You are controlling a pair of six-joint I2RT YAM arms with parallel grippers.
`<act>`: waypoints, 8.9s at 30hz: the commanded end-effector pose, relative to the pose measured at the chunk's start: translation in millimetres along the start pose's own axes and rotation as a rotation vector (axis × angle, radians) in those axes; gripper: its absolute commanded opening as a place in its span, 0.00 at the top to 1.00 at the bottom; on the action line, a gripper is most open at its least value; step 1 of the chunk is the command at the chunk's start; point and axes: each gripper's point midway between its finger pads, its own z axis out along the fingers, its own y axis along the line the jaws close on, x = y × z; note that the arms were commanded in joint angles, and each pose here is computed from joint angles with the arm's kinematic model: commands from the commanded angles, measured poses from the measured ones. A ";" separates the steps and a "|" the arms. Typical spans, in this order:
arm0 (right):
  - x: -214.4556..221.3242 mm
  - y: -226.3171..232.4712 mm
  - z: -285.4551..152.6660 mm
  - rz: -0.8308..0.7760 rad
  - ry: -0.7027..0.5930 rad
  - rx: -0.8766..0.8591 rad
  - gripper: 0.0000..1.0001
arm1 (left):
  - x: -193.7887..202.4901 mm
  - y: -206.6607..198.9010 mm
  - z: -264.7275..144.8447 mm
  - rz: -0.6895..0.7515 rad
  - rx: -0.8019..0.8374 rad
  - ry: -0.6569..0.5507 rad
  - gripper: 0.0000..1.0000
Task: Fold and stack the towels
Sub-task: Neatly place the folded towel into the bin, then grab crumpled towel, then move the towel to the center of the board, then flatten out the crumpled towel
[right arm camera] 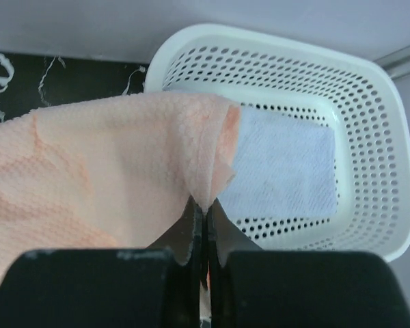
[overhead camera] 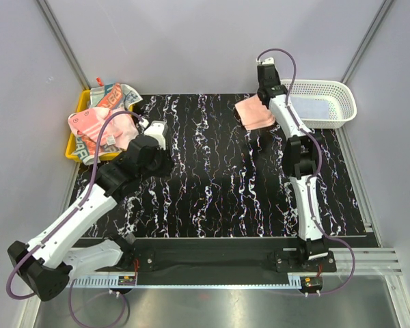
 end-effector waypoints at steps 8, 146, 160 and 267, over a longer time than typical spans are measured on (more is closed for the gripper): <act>-44.9 -77.1 26.8 0.068 -0.156 0.072 1.00 | -0.4 30.5 14.2 0.085 -0.082 -0.004 0.75; 104.5 135.9 -234.8 0.509 0.237 -0.720 0.16 | 16.0 -35.9 45.2 -0.236 -0.103 -0.078 0.38; 156.5 198.7 -234.7 0.612 0.398 -0.843 0.18 | -42.0 55.6 230.0 -0.088 -0.013 0.179 0.35; 95.7 172.8 -261.7 0.362 0.143 -0.613 0.97 | 36.1 86.1 144.3 -0.414 -0.206 0.138 0.46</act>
